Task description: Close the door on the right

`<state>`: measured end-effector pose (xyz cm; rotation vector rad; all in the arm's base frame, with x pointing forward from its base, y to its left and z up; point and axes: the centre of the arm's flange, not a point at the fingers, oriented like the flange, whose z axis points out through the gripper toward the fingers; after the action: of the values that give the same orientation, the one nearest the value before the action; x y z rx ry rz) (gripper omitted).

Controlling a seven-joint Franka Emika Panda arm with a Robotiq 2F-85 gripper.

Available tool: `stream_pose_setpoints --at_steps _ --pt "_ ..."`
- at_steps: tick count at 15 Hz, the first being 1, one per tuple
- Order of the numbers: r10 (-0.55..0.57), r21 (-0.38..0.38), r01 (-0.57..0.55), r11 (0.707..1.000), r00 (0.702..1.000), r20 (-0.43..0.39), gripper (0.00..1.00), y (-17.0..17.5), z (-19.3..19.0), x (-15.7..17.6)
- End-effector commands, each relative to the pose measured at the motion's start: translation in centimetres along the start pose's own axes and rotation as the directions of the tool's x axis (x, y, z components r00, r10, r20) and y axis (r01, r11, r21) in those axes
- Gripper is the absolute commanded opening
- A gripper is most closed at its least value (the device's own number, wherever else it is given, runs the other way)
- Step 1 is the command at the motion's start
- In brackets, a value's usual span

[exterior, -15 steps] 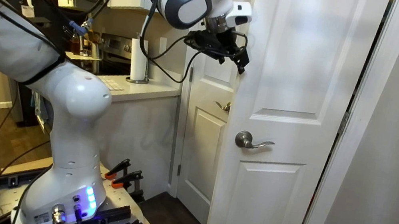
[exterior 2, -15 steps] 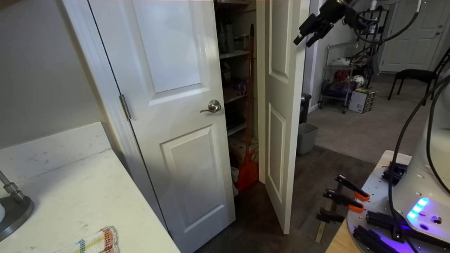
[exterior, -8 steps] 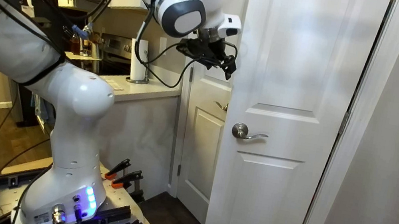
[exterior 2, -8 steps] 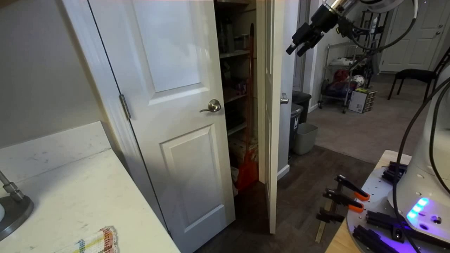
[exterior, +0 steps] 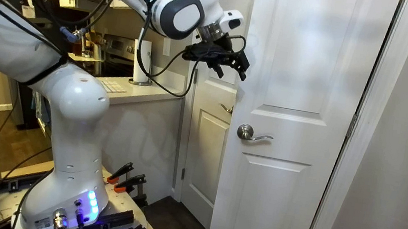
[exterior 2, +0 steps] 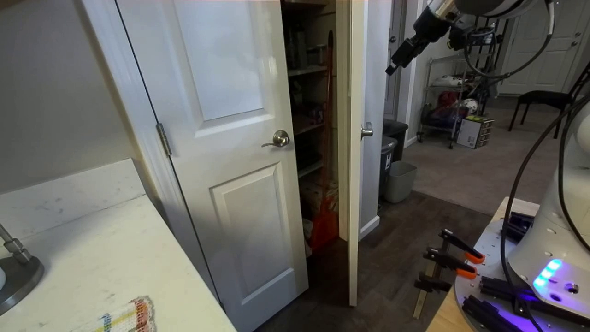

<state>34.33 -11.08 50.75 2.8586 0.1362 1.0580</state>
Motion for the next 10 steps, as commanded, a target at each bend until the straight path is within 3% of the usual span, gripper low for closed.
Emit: stream_pose_setpoints --at_steps 1,8,10 --pt "-0.063 -0.125 0.056 0.991 0.997 -0.054 1.0 -1.8 0.2 1.0" --pt "-0.127 -0.19 0.106 0.976 0.987 -0.1 1.0 -6.1 1.5 5.6" --pt "-0.149 -0.197 0.13 0.972 0.985 -0.083 1.0 -5.0 3.0 4.4"
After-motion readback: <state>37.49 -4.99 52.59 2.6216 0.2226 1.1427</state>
